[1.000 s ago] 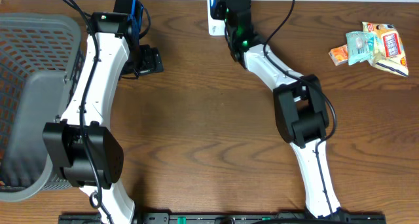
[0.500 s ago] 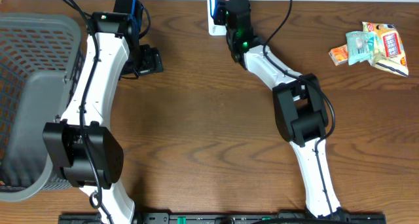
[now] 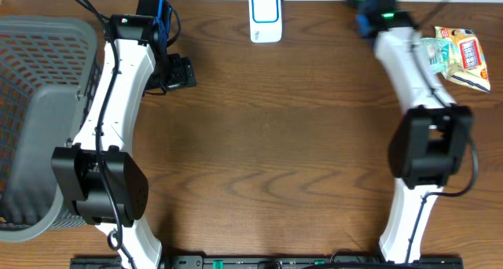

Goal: Scan the item barcode
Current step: 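Carry the dark green tin right to the far right corner pile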

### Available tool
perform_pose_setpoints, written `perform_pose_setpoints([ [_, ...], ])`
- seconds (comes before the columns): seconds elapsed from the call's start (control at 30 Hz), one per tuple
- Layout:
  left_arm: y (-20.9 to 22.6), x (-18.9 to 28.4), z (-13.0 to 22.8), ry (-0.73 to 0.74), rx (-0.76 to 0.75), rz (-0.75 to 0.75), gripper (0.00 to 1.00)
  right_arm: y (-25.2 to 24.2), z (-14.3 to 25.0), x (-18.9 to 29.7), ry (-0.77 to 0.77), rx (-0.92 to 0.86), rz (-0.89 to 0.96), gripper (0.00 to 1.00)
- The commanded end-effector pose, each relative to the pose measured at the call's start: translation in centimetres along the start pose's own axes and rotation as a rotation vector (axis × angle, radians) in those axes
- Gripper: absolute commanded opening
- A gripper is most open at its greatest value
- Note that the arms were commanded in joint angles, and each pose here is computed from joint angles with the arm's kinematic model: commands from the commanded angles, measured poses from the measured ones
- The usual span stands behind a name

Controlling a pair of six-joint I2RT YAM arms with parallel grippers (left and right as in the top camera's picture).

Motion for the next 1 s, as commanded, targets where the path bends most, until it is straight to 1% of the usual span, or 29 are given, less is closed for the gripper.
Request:
perform_pose_setpoints([
  [0.0,0.4,-0.2,0.1,0.004,-0.015,-0.017,0.97,-8.6,1.6,-0.6,0.091,0.029,0.205,0.56],
  [0.1,0.4,-0.2,0.1,0.003,-0.015,-0.017,0.98,-13.9,2.8,-0.6,0.153,-0.005,0.283,0.57],
  [0.17,0.4,-0.2,0.1,0.004,-0.015,-0.017,0.98,-16.7,3.4,-0.5,0.180,-0.029,0.320,0.62],
  [0.2,0.4,-0.2,0.1,0.004,-0.015,-0.017,0.98,-17.8,3.5,-0.4,0.187,-0.039,0.335,0.64],
  [0.3,0.4,-0.2,0.1,0.004,-0.015,-0.017,0.98,-20.8,4.1,-0.1,0.209,-0.066,0.376,0.66],
  [0.33,0.4,-0.2,0.1,0.003,-0.015,-0.017,0.98,-21.5,4.3,0.0,0.215,-0.073,0.385,0.69],
  [0.37,0.4,-0.2,0.1,0.004,-0.015,-0.017,0.98,-22.1,4.5,0.1,0.221,-0.079,0.391,0.75],
  [0.47,0.4,-0.2,0.1,0.004,-0.015,-0.017,0.98,-23.0,5.1,0.2,0.242,-0.090,0.395,0.96],
  [0.5,0.4,-0.2,0.1,0.003,-0.015,-0.017,0.98,-23.1,5.3,0.3,0.249,-0.090,0.396,0.99],
  [0.7,0.4,-0.2,0.1,0.004,-0.015,-0.017,0.98,-22.5,5.5,1.5,0.291,-0.078,0.390,0.99],
  [0.83,0.4,-0.2,0.1,0.004,-0.015,-0.017,0.98,-21.4,3.8,4.8,0.297,-0.071,0.367,0.99],
  [0.97,0.4,-0.2,0.1,0.004,-0.015,-0.017,0.98,-18.5,1.3,9.6,0.286,-0.084,0.227,0.99],
])
Point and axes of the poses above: each gripper's point midway between its finger pads, its own x axis back along the fingers, its own y axis along the line the jaws close on, z = x × y, the point moved 1 cm from there along x, back along the fingers, and after that the axes turned 9 degrees about x, right-handed, at the moved point
